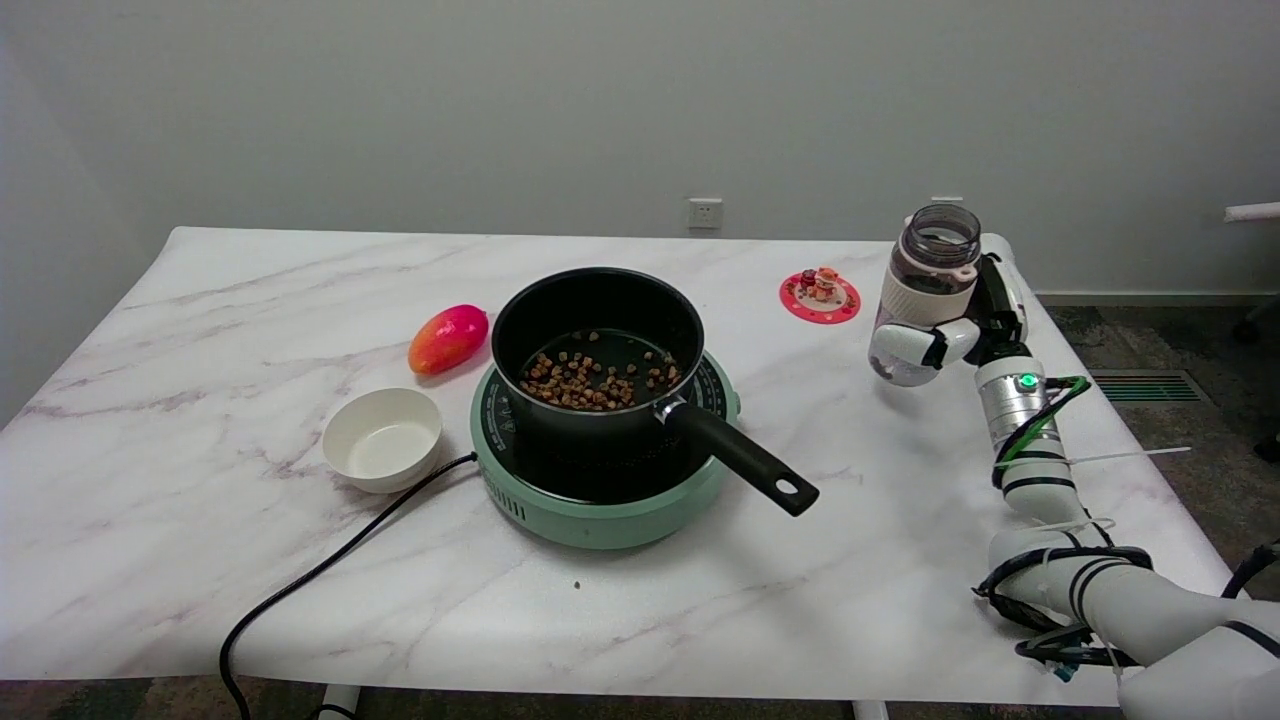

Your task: Place the bottle onto the table.

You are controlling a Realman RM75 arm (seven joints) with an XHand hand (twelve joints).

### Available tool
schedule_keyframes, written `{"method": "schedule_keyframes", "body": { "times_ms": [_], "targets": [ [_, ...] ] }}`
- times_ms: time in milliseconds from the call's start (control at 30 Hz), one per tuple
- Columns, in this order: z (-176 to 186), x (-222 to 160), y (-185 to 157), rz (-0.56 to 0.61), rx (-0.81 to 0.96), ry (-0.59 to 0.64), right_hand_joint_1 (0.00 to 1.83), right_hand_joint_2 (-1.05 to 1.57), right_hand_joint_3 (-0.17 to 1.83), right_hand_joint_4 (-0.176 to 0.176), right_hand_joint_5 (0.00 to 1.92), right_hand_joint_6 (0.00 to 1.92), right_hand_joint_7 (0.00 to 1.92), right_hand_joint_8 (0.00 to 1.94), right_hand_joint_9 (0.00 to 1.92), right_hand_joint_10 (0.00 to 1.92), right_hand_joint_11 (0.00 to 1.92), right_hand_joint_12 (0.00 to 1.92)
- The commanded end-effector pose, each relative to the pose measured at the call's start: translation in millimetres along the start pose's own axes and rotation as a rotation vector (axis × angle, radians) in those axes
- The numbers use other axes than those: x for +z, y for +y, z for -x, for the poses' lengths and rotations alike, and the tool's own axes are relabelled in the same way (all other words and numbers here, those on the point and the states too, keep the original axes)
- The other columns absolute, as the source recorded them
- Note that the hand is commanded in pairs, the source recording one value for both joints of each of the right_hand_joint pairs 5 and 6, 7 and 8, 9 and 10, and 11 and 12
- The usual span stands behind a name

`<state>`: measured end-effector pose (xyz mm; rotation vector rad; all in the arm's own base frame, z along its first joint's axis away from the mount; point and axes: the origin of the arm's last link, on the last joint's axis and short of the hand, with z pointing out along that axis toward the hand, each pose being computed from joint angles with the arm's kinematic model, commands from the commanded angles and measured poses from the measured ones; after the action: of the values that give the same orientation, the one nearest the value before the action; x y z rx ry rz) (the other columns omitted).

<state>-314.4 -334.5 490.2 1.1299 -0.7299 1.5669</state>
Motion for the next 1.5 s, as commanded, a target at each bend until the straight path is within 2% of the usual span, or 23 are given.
{"method": "schedule_keyframes", "body": {
  "times_ms": [33,1333,1467,1500],
  "targets": [
    [21,-8,11,0.031,0.003,-0.04,1.65,0.76,1.01,0.0,1.92,1.92,1.92,1.92,1.56,1.56,1.21,1.21],
    [20,-35,29,0.087,0.078,0.01,1.65,0.67,1.05,0.0,1.92,1.92,1.92,1.92,1.51,1.51,1.2,1.2],
    [20,-36,29,0.087,0.077,0.01,1.56,0.52,1.14,0.0,1.92,1.92,1.92,1.92,1.46,1.46,1.2,1.2],
    [20,-36,29,0.087,0.078,0.01,1.5,0.38,1.26,0.0,1.91,1.91,1.92,1.92,1.42,1.42,1.19,1.19]
  ]
}}
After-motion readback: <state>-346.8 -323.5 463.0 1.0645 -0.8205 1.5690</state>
